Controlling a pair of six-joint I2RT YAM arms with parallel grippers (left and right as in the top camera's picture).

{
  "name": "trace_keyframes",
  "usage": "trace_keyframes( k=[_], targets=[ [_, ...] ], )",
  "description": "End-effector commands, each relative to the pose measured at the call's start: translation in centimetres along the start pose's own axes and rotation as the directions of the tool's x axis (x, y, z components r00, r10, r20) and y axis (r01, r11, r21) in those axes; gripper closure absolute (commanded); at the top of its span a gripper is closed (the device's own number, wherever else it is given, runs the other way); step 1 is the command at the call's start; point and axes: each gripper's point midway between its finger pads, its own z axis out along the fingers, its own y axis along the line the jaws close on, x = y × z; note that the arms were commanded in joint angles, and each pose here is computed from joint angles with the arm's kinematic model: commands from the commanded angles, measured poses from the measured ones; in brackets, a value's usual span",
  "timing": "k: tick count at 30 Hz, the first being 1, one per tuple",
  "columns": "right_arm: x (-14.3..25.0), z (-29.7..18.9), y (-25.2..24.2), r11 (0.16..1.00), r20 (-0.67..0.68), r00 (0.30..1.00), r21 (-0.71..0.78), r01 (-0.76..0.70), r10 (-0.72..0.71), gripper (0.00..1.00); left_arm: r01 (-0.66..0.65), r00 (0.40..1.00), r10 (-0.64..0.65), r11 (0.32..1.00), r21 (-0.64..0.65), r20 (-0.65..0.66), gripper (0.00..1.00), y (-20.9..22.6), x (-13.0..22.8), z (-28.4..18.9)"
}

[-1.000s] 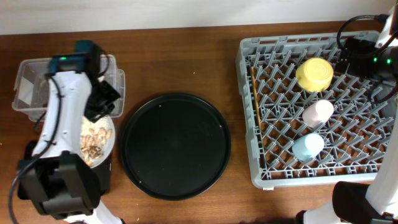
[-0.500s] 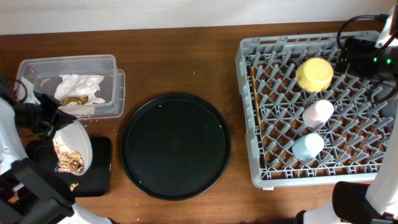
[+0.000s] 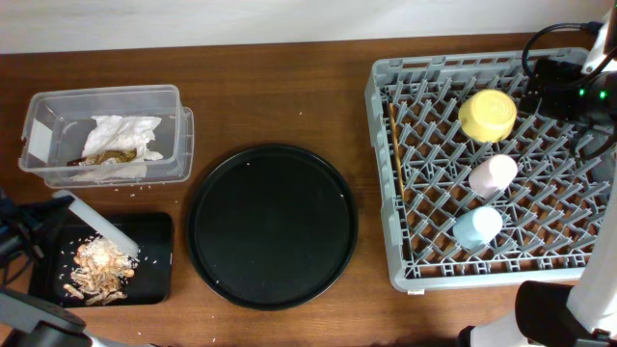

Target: Sort waste into correct bins and load items into the dishwasher rack

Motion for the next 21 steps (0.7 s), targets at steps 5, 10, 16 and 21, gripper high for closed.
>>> trace_keyframes(
  k=[5, 10, 16, 21],
  targets=[
    [0.1, 0.0, -0.4, 1.0, -0.003, 1.0, 0.019, 0.005, -0.005, 0.01, -0.027, 1.0, 0.028, 0.997, 0.075, -0.005, 0.99, -2.0, 1.6, -0.6],
    [0.1, 0.0, -0.4, 1.0, -0.003, 1.0, 0.019, 0.004, -0.004, 0.01, -0.047, 0.999, 0.047, 0.999, 0.01, -0.024, 0.99, -2.4, 3.5, -0.9],
    [0.1, 0.0, -0.4, 1.0, -0.003, 1.0, 0.019, 0.005, -0.005, 0.01, -0.355, 0.934, 0.344, 0.916, -0.186, -0.093, 0.99, -6.0, 11.4, 0.0],
    [0.1, 0.0, -0.4, 1.0, -0.003, 1.0, 0.019, 0.005, -0.005, 0.01, -0.566, 0.821, 0.471, 0.743, -0.357, -0.321, 0.99, -7.0, 19.9, 5.8]
  ],
)
